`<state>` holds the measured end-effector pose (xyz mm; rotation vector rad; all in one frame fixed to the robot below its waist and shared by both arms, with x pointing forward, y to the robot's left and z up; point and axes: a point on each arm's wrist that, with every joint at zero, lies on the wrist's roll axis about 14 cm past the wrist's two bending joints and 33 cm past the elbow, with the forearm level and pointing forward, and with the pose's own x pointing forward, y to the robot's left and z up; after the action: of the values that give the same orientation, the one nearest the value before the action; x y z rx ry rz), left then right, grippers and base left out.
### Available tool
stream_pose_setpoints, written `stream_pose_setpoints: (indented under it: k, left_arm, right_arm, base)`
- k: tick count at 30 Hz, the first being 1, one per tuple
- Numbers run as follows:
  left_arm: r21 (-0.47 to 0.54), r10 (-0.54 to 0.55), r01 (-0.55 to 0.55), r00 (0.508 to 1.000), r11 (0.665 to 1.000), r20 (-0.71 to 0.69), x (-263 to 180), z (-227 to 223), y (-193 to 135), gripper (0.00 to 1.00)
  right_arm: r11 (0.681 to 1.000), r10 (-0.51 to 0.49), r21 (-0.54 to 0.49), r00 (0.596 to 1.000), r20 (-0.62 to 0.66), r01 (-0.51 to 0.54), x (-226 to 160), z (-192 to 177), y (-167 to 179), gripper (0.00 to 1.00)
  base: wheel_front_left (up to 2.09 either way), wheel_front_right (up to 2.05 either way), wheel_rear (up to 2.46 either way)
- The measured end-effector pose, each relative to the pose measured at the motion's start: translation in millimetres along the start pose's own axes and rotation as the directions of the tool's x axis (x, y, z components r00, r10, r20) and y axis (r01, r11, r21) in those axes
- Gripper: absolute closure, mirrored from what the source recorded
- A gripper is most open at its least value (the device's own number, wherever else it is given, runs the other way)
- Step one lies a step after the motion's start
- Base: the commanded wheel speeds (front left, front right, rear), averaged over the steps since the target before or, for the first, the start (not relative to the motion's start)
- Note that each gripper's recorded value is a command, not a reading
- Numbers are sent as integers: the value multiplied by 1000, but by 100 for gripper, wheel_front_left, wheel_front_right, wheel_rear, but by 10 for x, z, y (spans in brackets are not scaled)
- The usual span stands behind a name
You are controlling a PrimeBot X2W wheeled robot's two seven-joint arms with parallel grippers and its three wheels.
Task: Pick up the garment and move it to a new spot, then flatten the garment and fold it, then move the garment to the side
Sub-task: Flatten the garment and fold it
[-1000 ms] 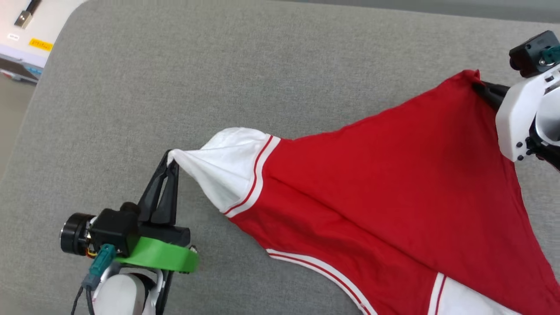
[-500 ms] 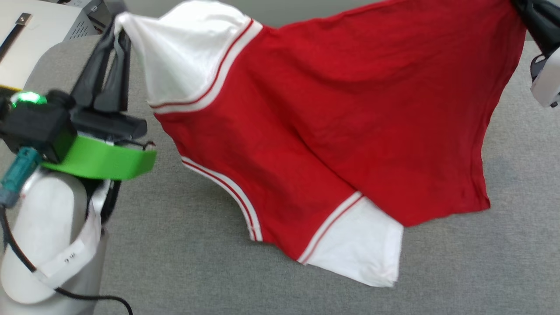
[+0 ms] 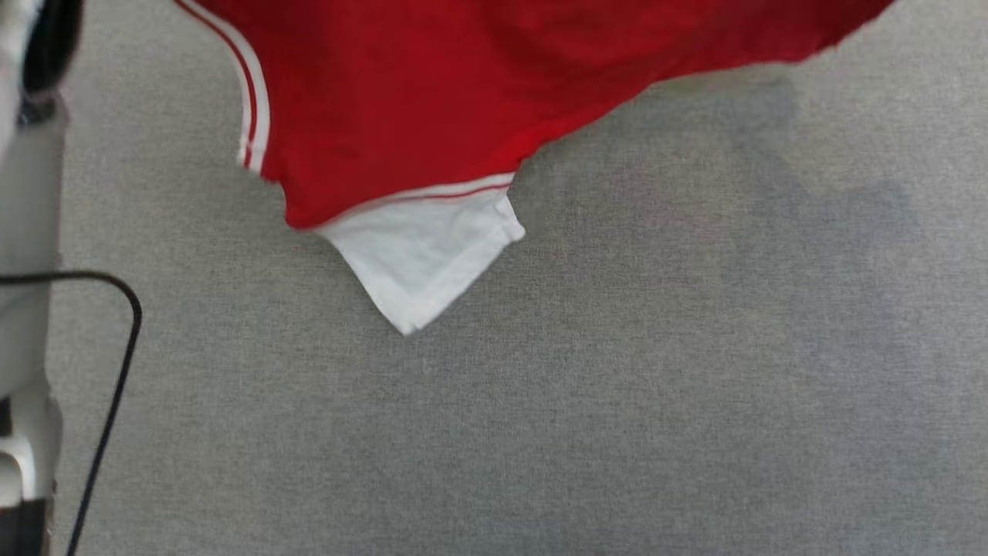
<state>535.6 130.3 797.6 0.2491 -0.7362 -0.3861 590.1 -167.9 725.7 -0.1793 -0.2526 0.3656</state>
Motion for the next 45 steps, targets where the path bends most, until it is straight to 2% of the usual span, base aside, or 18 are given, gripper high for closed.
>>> stream_pose_setpoints:
  k: [8, 13, 19, 23, 29, 34, 39, 45]
  left_arm:
    - [80, -63, 60, 997, 995, 37, 682, -181, 47, 100]
    - [111, -58, 51, 996, 993, 66, 1023, -299, 160, 100]
    - [111, -35, 26, 996, 993, 79, 1230, -496, 291, 100]
    - [99, -17, 12, 999, 995, 49, 1240, -753, 357, 100]
    - [65, -9, 11, 1000, 998, -28, 1108, -1203, 369, 100]
    - [4, 7, -7, 993, 1000, -122, 810, -1623, 364, 100]
    - [-68, 3, -19, 976, 998, -220, 289, -1921, 222, 100]
    - [-112, 3, -39, 953, 993, -304, -337, -2002, 24, 100]
  right_arm:
    - [991, -114, -60, 992, 62, 117, 548, 104, -440, 100]
    - [982, -162, -78, 981, 110, 171, 842, 88, -620, 100]
    - [976, -188, -87, 972, 142, 201, 1090, 30, -727, 100]
    - [977, -183, -87, 975, 129, 195, 1207, -143, -704, 100]
    - [985, -142, -88, 988, 53, 146, 1308, -599, -528, 100]
    - [994, -100, -49, 995, -14, 99, 1217, -1040, -341, 100]
    - [1000, -20, 10, 989, -148, 22, 876, -1663, 5, 100]
    - [996, 61, 81, 970, -237, -43, 424, -2001, 323, 100]
  base:
    - [0, 0, 0]
    - [0, 0, 0]
    - [0, 0, 0]
    - [0, 0, 0]
    - [0, 0, 0]
    - [0, 0, 0]
    - [0, 0, 0]
    - [0, 0, 0]
